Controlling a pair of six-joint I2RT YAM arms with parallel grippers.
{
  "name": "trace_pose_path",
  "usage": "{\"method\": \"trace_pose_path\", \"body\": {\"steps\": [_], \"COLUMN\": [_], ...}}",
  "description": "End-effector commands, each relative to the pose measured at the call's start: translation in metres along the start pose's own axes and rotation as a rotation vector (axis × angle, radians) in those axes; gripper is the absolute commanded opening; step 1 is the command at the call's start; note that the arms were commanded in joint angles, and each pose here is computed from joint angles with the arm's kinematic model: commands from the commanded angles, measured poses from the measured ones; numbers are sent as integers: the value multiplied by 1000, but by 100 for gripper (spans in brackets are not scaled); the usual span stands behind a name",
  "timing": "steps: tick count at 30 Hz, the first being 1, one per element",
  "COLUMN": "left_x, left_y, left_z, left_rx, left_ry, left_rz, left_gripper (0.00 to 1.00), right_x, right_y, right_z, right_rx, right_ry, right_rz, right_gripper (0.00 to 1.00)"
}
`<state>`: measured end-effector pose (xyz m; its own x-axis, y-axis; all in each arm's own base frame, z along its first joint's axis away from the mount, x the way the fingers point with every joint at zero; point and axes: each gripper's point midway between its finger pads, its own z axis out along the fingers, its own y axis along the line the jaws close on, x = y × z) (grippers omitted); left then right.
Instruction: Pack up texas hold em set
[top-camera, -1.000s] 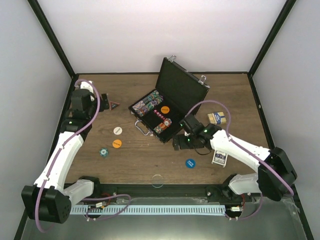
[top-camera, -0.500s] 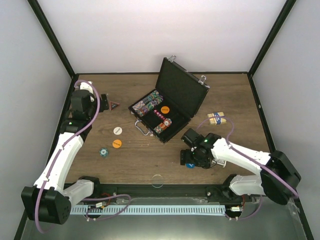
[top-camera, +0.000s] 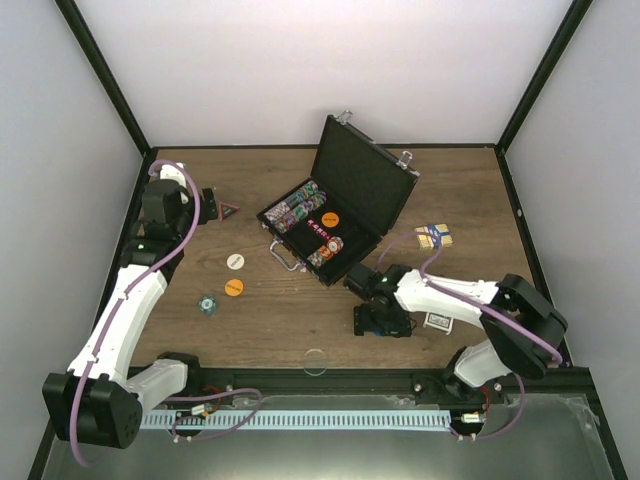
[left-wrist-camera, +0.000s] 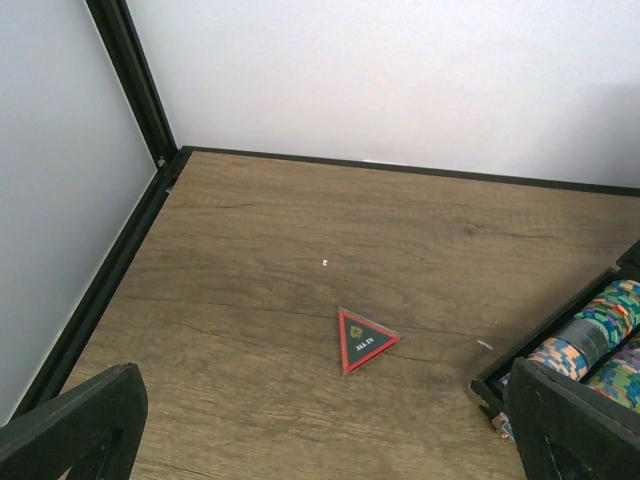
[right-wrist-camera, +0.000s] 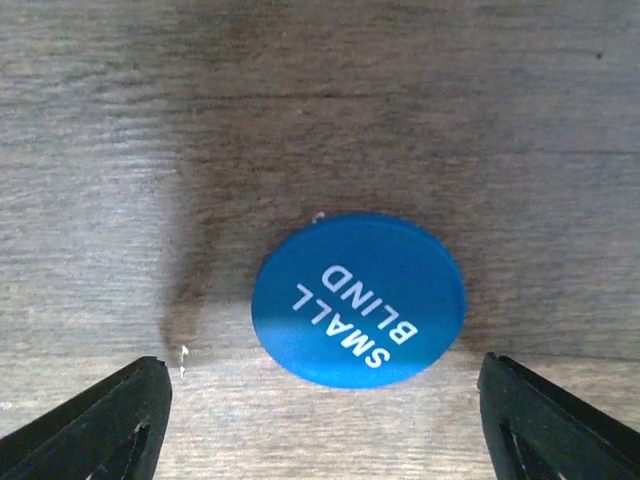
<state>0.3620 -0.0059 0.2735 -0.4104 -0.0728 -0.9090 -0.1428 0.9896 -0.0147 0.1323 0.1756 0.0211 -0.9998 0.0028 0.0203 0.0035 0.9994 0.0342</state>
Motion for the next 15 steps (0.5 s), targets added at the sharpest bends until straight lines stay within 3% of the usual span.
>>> {"method": "trace_pose_path", "body": {"steps": [1, 15], "left_x": [-3, -3], "left_y": [-1, 0], "left_z": [-3, -2], "left_rx": [6, 6], "left_ry": [-19, -19], "left_rz": [-7, -8], "left_gripper": [100, 100], "right_x": [-11, -10], "right_y": [3, -9], "right_z": [-1, 12], "right_rx": [32, 99], "right_ry": [-41, -34], "right_rz": [2, -3], "right_gripper": [84, 79]}}
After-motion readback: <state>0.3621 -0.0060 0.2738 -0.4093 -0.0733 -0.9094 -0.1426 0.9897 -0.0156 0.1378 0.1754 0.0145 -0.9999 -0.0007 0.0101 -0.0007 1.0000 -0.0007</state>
